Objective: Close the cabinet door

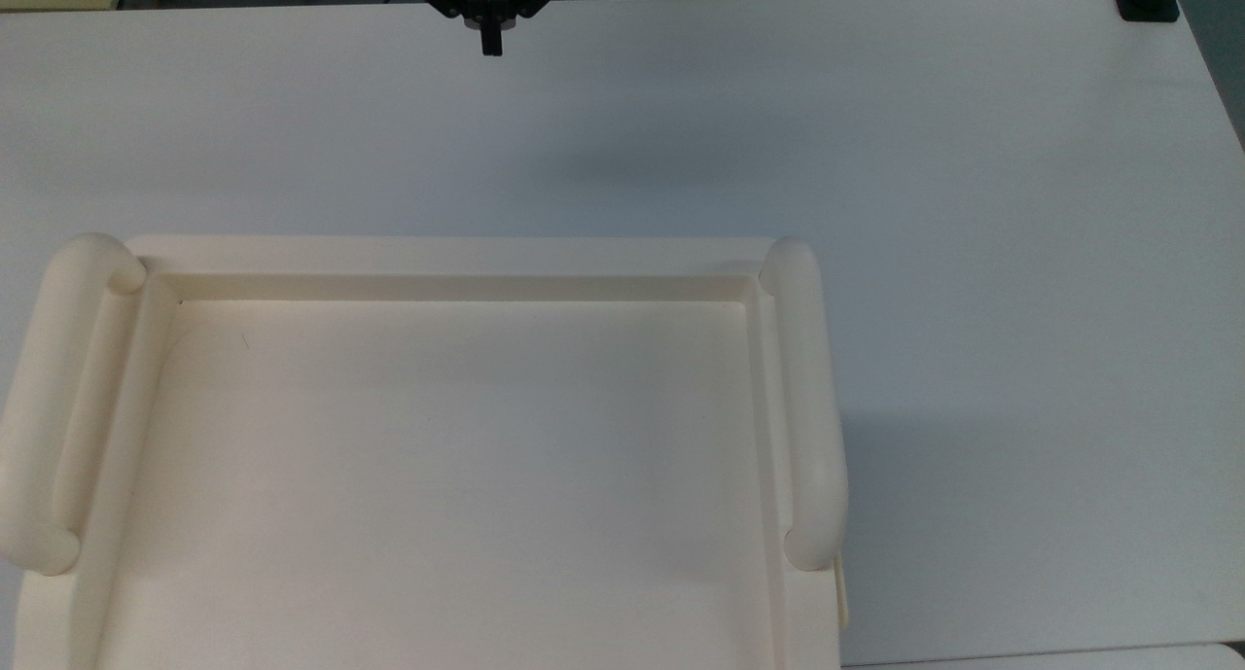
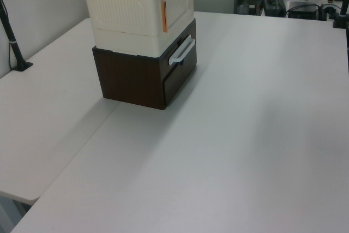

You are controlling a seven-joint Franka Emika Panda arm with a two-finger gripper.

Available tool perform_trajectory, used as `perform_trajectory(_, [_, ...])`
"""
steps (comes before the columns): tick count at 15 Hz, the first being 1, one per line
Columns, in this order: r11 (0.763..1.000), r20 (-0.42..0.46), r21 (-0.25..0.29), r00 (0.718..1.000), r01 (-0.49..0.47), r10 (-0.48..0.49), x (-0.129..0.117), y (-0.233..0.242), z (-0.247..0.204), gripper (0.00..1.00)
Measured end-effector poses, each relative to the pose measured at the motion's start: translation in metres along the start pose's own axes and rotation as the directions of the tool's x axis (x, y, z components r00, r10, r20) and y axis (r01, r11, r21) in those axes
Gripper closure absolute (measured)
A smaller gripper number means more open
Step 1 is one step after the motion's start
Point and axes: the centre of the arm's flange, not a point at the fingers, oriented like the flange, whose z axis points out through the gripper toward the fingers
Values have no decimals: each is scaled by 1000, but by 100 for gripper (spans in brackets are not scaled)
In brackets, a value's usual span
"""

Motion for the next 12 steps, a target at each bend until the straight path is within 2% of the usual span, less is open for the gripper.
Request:
perform_trajectory(1, [1000, 5, -1, 1000, 0, 0, -2, -1, 2, 97])
perform_trajectory(2, [1000, 10, -1, 1000, -4, 4, -3, 1, 3, 90])
perform_trajectory(11, [999, 17, -2, 999, -34, 34, -5, 17, 7, 3])
perform_trajectory(12, [999, 17, -3, 999, -39, 39, -5, 20, 7, 0])
